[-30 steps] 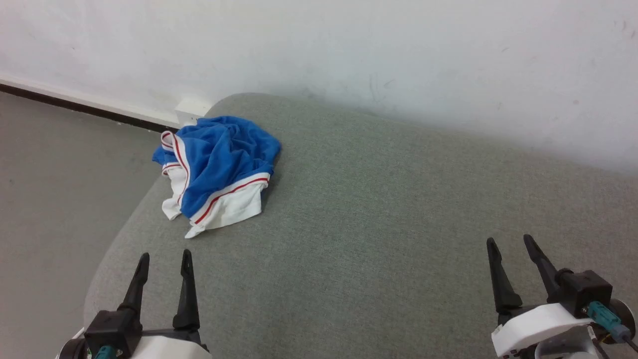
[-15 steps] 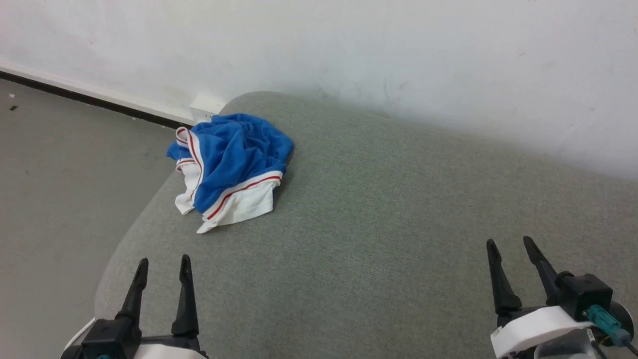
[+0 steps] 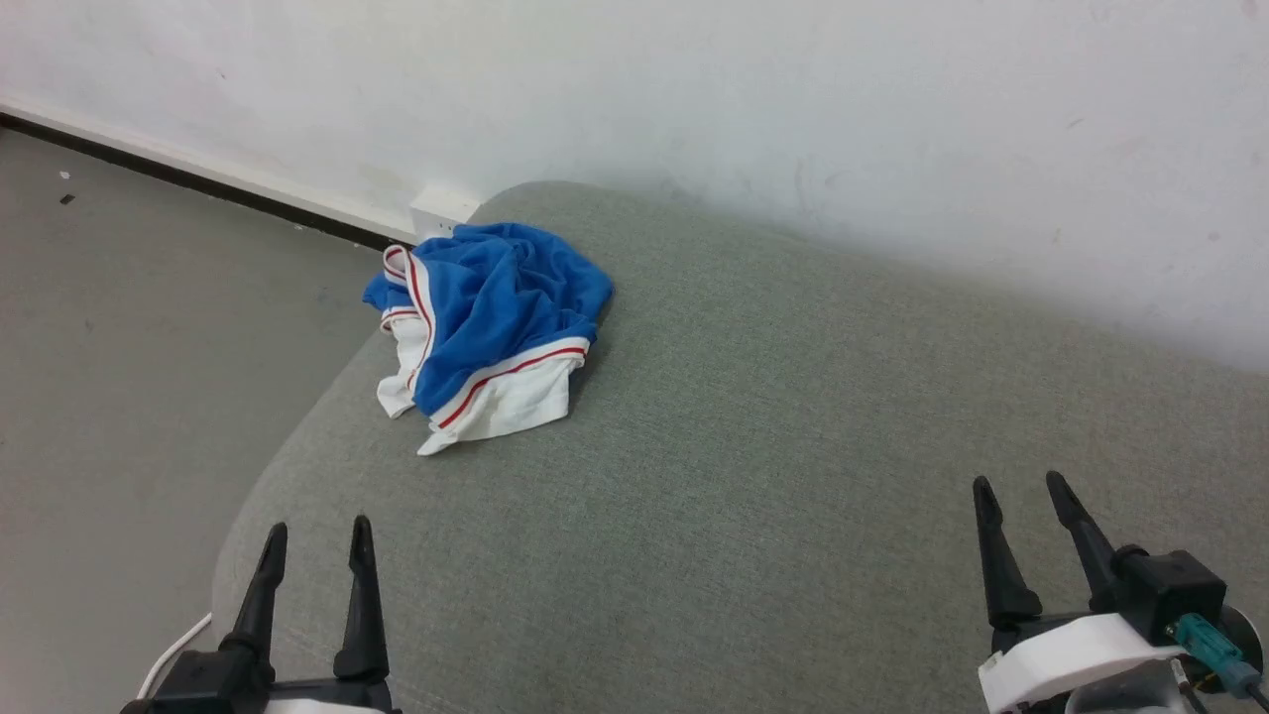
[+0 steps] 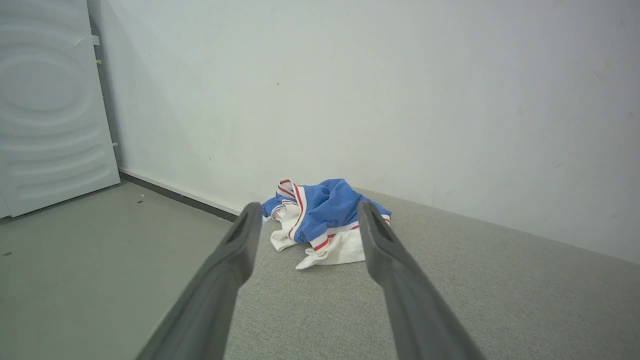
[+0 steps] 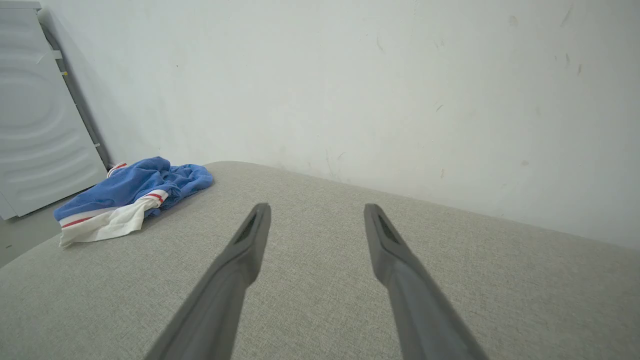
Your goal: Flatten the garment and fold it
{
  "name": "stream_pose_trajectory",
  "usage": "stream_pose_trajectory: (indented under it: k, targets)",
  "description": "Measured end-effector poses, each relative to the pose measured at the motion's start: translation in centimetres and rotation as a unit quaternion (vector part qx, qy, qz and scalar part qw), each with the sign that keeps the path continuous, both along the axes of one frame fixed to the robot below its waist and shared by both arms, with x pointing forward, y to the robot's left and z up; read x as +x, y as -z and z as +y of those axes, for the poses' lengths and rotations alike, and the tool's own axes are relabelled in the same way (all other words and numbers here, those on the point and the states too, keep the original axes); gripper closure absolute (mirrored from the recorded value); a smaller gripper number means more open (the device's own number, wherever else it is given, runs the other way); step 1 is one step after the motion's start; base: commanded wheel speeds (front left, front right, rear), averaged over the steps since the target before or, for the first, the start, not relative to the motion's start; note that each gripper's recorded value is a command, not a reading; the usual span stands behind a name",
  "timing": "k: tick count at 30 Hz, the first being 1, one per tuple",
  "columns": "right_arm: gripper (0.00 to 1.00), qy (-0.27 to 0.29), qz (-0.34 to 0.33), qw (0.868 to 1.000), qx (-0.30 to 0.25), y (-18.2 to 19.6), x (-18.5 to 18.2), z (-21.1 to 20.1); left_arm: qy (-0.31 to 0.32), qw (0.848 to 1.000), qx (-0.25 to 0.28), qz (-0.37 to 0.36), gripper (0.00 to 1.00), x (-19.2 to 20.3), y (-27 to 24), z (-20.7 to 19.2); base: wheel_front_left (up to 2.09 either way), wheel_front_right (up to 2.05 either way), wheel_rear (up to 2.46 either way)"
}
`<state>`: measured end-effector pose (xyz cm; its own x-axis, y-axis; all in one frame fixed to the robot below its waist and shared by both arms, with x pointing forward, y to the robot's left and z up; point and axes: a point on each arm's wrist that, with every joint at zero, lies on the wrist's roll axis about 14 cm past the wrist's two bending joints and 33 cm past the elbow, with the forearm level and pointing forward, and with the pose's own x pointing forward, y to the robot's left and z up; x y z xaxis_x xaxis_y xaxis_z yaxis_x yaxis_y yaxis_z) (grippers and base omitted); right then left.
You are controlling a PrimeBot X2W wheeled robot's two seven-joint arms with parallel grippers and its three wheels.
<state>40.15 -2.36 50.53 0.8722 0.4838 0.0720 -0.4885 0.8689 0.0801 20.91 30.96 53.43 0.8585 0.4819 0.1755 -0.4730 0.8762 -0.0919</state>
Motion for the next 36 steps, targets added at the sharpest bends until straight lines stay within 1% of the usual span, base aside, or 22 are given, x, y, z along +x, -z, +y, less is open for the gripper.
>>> stream_pose_trajectory:
  k: [8, 11, 14, 17, 21, 23, 26, 29, 31, 33, 36]
  targets:
    - [0.00, 0.002, 0.003, 1.000, 0.000, 0.2, 0.1, -0.2, 0.001, 1.000, -0.003, 0.000, 0.00, 0.2, 0.0, 0.0, 0.00, 0.00, 0.00]
    - [0.00, 0.004, 0.005, 1.000, 0.000, 0.4, 0.1, -0.3, -0.006, 1.000, -0.016, -0.021, 0.00, 0.2, -0.8, 0.3, 0.00, 0.00, 0.00]
    - [0.00, 0.008, 0.006, 1.000, 0.001, 0.5, 0.5, -0.5, -0.009, 0.998, -0.009, -0.064, 0.00, 0.8, -3.5, 0.7, 0.00, 0.00, 0.00]
    - [0.00, 0.013, 0.004, 1.000, -0.005, 0.8, 1.0, -0.8, 0.011, 0.995, 0.020, -0.096, 0.00, 2.6, -7.4, 0.8, 0.00, 0.00, 0.00]
    - [0.00, 0.017, 0.001, 1.000, -0.013, 1.1, 1.9, -1.0, 0.046, 0.989, 0.063, -0.126, 0.00, 5.9, -13.3, 1.4, 0.00, 0.00, 0.00]
    - [0.00, 0.017, -0.001, 1.000, -0.014, 1.2, 2.5, -0.9, 0.062, 0.987, 0.093, -0.116, 0.00, 7.7, -15.3, 1.9, 0.00, 0.00, 0.00]
    - [0.00, 0.016, -0.013, 1.000, -0.009, 0.4, 3.5, -0.6, 0.077, 0.986, 0.117, -0.085, 0.00, 10.5, -16.8, 3.0, 0.00, 0.00, 0.00]
    - [0.00, 0.015, -0.023, 1.000, -0.008, -0.2, 4.2, -0.4, 0.090, 0.989, 0.114, -0.032, 0.00, 13.6, -16.4, 4.3, 0.00, 0.00, 0.00]
    - [0.00, 0.017, -0.029, 0.999, -0.010, -0.6, 4.6, -0.5, 0.097, 0.990, 0.101, 0.001, 0.00, 15.7, -15.7, 5.2, 0.00, 0.00, 0.00]
    - [0.00, 0.019, -0.034, 0.999, -0.014, -0.9, 5.0, -0.5, 0.101, 0.989, 0.099, 0.041, 0.00, 17.7, -14.7, 6.1, 0.00, 0.00, 0.00]
    - [0.00, 0.024, -0.036, 0.999, -0.021, -0.9, 5.7, -0.8, 0.113, 0.985, 0.079, 0.101, 0.00, 20.5, -12.0, 6.8, 0.00, 0.00, 0.00]
